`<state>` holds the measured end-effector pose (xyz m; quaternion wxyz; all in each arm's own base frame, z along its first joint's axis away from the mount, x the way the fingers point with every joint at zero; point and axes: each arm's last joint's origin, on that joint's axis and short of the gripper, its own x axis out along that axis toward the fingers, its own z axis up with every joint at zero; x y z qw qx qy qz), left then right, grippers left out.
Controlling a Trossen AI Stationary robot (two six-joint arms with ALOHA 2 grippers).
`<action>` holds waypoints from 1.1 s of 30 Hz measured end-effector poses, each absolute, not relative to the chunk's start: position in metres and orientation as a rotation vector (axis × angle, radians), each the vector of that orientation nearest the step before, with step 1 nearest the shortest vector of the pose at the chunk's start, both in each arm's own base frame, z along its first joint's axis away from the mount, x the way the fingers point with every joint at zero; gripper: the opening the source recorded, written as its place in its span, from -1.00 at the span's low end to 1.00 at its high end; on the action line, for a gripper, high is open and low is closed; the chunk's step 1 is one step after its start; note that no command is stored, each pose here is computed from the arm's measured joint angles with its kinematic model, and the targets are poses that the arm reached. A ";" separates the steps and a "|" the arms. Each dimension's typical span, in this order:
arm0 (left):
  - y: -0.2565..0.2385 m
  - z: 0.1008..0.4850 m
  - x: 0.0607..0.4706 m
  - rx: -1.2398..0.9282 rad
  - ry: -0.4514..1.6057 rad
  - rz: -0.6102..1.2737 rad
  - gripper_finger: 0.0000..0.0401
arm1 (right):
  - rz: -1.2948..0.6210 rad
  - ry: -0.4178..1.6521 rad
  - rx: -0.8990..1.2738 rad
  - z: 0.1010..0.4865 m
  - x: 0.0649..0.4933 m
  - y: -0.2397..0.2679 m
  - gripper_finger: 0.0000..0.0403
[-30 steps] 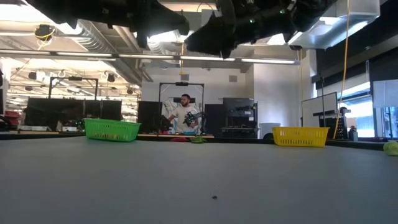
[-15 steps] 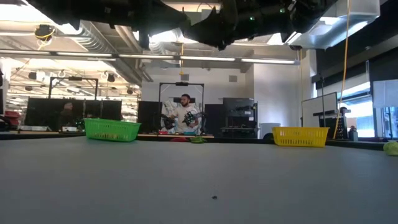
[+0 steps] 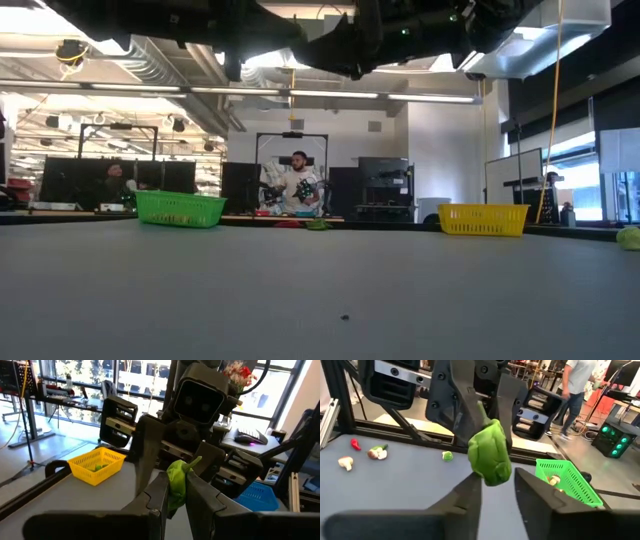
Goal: Sort produce into baskets
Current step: Put the green chili pepper into the yellow bin
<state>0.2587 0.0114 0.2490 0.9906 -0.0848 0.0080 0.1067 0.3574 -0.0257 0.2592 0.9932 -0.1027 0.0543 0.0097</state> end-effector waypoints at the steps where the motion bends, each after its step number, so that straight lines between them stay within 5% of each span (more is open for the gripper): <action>1: 0.011 0.249 0.259 -0.170 0.017 0.213 -0.76 | 0.019 0.110 -0.202 0.259 0.357 -0.026 -0.32; 7: 0.010 0.247 0.259 -0.150 0.034 0.209 -0.76 | 0.017 0.116 -0.142 0.260 0.358 -0.025 0.00; 14: 0.009 0.245 0.259 -0.156 0.055 0.208 -0.76 | 0.045 0.144 -0.083 0.256 0.358 -0.024 0.02; 22: 0.011 0.246 0.259 -0.159 0.046 0.215 -0.76 | 0.029 0.109 -0.155 0.259 0.358 -0.025 -0.18; 33: 0.012 0.246 0.258 -0.161 0.045 0.226 -0.75 | 0.029 0.114 -0.184 0.258 0.358 -0.026 -0.83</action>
